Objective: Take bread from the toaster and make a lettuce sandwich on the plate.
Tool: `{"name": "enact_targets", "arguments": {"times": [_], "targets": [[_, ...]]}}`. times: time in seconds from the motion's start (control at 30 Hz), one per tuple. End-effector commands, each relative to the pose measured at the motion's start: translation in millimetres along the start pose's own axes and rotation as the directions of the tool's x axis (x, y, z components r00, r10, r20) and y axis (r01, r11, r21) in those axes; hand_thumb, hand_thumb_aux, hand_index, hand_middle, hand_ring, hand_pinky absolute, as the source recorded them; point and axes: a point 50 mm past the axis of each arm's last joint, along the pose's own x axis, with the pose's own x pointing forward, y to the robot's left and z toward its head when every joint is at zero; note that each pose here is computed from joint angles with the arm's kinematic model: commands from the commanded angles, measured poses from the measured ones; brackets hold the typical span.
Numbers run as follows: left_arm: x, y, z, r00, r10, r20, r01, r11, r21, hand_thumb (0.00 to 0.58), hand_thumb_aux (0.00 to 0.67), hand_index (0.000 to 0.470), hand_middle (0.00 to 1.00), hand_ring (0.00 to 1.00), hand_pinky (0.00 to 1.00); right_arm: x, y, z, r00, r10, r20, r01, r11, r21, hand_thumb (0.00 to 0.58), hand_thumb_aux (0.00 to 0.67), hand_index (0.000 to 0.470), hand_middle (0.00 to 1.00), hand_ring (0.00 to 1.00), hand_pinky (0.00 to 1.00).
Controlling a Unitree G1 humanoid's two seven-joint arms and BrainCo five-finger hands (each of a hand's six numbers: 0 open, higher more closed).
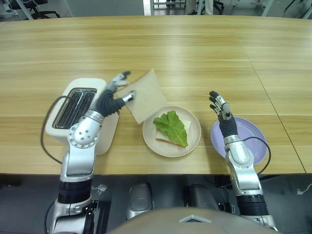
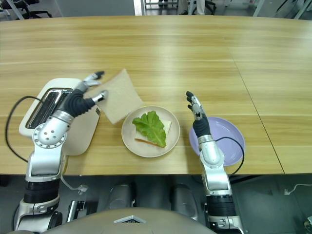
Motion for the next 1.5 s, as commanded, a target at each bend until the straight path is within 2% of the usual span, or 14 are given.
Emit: {"name": "enact_targets", "arguments": {"times": [0.03, 0.2, 0.3, 0.43, 0.6, 0.77, 1.03, 1.23, 1.5], "targets": [[11.8, -17.3, -10.8, 0.982, -0.189, -0.005, 0.186, 0.97, -0.155, 0.58, 0.67, 0.46, 0.0, 0.0, 0.0, -1.6, -3.4, 5.1, 0.999, 0.005, 0.046, 0.003, 0.986, -0.167, 0.0, 0.0, 0.0, 0.0, 0.0, 0.0], [24.8, -41.3, -26.5, 0.939, -0.342, -0.025, 0.316, 0.891, -0.324, 0.58, 0.67, 0.46, 0.0, 0.0, 0.0, 2.4, -5.8, 5.2, 0.998, 0.025, 0.062, -0.009, 0.971, -0.24, 0.0, 0.0, 0.0, 0.0, 0.0, 0.0], [29.1, -54.3, -35.6, 0.9, -0.434, -0.029, 0.391, 0.836, -0.386, 0.58, 0.67, 0.46, 0.0, 0.0, 0.0, 2.3, -4.4, 8.3, 0.995, 0.043, 0.092, -0.014, 0.957, -0.289, 0.0, 0.0, 0.0, 0.0, 0.0, 0.0], [38.5, -59.5, -44.4, 0.87, -0.49, -0.053, 0.431, 0.808, -0.402, 0.58, 0.67, 0.46, 0.0, 0.0, 0.0, 0.8, -2.7, 7.0, 0.99, 0.08, 0.112, -0.034, 0.931, -0.362, 0.0, 0.0, 0.0, 0.0, 0.0, 0.0], [53.2, -63.8, -48.1, 0.83, -0.552, -0.081, 0.492, 0.794, -0.358, 0.58, 0.67, 0.46, 0.0, 0.0, 0.0, -3.0, 3.0, 11.2, 0.969, 0.181, 0.171, -0.074, 0.864, -0.498, 0.0, 0.0, 0.0, 0.0, 0.0, 0.0], [68.0, -57.7, -51.2, 0.845, -0.528, -0.09, 0.464, 0.806, -0.368, 0.58, 0.67, 0.46, 0.0, 0.0, 0.0, -6.7, 12.7, 10.1, 0.933, 0.311, 0.183, -0.141, 0.78, -0.61, 0.0, 0.0, 0.0, 0.0, 0.0, 0.0], [78.8, -58.2, -40.2, 0.84, -0.54, -0.061, 0.51, 0.822, -0.256, 0.58, 0.67, 0.46, 0.0, 0.0, 0.0, -11.5, 30.6, 11.7, 0.873, 0.448, 0.192, -0.23, 0.726, -0.648, 0.0, 0.0, 0.0, 0.0, 0.0, 0.0], [91.3, -47.8, -23.7, 0.83, -0.558, -0.023, 0.547, 0.82, -0.167, 0.58, 0.67, 0.46, 0.0, 0.0, 0.0, -9.4, 31.7, 7.3, 0.854, 0.493, 0.165, -0.26, 0.68, -0.686, 0.0, 0.0, 0.0, 0.0, 0.0, 0.0], [102.9, -47.7, -29.1, 0.799, -0.596, -0.073, 0.587, 0.801, -0.119, 0.58, 0.67, 0.46, 0.0, 0.0, 0.0, -8.6, 38.4, 12.3, 0.826, 0.538, 0.165, -0.259, 0.624, -0.738, 0.0, 0.0, 0.0, 0.0, 0.0, 0.0]]}}
